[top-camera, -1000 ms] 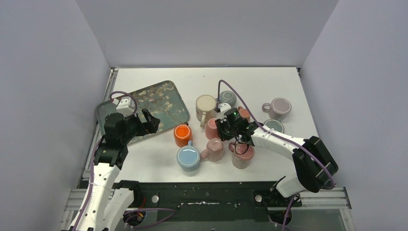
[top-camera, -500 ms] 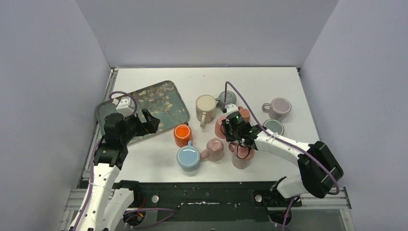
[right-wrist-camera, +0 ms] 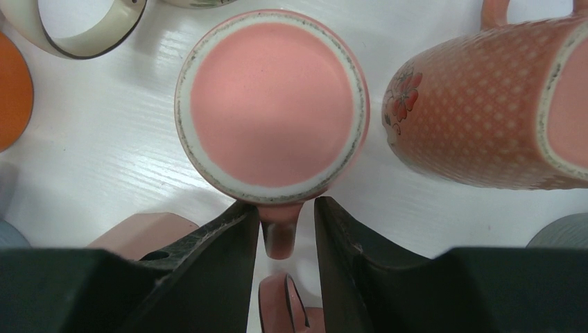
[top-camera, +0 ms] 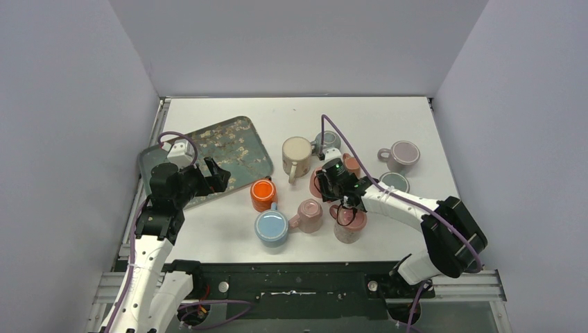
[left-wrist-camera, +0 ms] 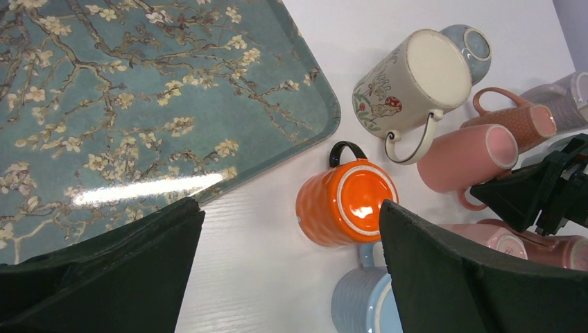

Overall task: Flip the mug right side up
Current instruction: Turn over the cup at the center of the board.

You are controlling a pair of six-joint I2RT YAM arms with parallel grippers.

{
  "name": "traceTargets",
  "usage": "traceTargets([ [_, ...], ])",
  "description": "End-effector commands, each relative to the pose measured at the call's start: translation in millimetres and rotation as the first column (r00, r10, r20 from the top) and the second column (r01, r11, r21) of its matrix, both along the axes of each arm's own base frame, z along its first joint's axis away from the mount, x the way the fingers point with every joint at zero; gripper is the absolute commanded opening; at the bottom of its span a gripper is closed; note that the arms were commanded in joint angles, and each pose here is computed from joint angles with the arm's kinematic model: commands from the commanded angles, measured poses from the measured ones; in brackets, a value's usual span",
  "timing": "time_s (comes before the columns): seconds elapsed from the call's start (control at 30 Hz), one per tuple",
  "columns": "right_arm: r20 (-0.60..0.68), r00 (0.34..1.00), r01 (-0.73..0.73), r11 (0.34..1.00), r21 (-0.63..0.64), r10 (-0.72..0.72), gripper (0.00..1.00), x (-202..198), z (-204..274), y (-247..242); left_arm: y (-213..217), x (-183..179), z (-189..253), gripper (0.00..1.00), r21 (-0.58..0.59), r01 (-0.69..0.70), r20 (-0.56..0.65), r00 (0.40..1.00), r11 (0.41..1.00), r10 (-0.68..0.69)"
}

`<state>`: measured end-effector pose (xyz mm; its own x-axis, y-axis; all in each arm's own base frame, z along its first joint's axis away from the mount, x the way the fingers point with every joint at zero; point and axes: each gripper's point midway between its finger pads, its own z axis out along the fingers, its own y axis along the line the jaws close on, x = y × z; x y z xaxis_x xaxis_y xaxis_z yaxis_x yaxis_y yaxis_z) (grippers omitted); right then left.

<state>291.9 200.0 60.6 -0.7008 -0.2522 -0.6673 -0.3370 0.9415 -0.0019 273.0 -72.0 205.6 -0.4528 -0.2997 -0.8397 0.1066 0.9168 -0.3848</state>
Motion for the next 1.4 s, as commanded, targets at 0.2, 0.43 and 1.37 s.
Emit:
traceTargets([
  [0.2, 0.094, 0.995, 0.011, 1.000, 0.010, -0.012, 0.31, 27, 23, 11, 2, 4, 12, 0.97, 0.009, -0.007, 0.050, 0.999, 1.000, 0.006],
  [0.43, 0.122, 0.992, 0.038, 0.999, 0.009, -0.039, 0.07, 29, 25, 6, 2, 2, 13, 0.97, 0.008, -0.007, 0.057, 0.998, 1.000, 0.006],
  [1.37, 0.379, 0.908, 0.031, 0.928, 0.372, -0.182, 0.00, 23, 129, 5, -23, 9, 42, 0.94, -0.145, 0.064, 0.085, 0.995, 0.987, -0.052],
])
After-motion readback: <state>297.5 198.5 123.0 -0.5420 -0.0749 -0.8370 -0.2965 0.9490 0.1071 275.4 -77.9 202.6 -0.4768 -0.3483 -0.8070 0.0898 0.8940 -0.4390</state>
